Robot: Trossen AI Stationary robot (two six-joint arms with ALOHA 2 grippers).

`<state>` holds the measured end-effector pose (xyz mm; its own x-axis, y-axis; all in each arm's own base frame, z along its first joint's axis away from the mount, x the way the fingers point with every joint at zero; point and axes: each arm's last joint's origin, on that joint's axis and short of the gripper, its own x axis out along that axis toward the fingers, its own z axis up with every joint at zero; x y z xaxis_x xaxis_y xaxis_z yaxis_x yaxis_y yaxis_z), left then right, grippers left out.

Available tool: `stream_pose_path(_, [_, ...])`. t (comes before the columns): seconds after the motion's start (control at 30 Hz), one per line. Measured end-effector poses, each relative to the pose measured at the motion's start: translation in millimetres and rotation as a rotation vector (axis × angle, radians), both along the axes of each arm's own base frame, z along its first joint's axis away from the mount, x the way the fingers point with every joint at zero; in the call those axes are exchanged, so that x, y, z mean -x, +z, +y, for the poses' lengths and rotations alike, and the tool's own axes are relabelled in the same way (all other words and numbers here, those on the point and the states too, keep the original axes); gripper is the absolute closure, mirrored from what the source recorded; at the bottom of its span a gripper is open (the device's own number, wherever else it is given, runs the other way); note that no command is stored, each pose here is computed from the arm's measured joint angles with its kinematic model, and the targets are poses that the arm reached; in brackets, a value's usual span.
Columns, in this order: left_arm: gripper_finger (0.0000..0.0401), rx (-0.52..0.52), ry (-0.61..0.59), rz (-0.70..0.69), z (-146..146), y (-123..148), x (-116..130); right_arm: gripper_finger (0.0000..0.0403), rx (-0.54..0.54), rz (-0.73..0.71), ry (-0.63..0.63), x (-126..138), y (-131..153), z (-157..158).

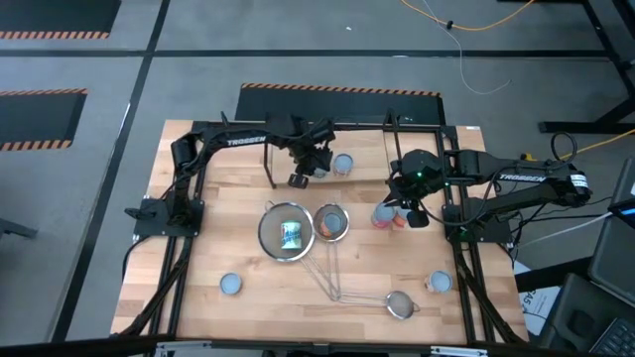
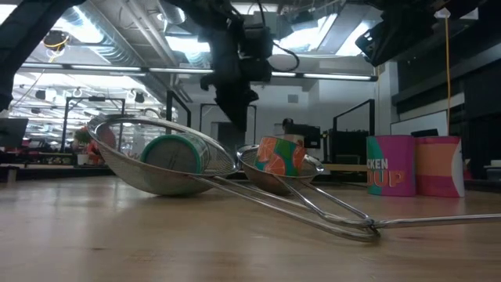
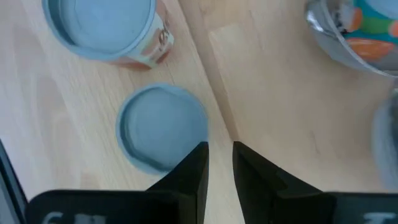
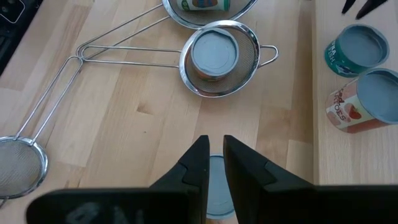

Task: Pick and place cans onto a shelf
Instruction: Put the canned chicken soup on the shelf

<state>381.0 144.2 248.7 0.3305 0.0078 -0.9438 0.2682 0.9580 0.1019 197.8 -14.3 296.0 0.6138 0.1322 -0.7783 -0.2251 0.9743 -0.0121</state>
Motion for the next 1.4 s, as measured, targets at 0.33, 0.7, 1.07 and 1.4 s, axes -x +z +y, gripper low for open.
stream_pose_path(0.33, [0.0336, 0.045, -0.04, -0.103, -34, 67, 30, 0.035, -0.002, 0.0, -0.001, 0, 0, 0])
stream_pose_path(0.7, [0.0336, 0.04, 0.134, -0.274, -81, 120, 112, 0.0349, -0.063, -0.029, -0.085, -3, 3, 0])
stream_pose_path(1.07, [0.0336, 0.009, 0.349, -0.476, -126, 62, 175, 0.0275, -0.129, -0.17, -0.159, -14, 13, -2])
stream_pose_path(1.4, [0.0336, 0.044, 0.313, -0.589, -144, 24, 177, 0.0249, -0.338, -0.122, -0.219, -25, 9, 13])
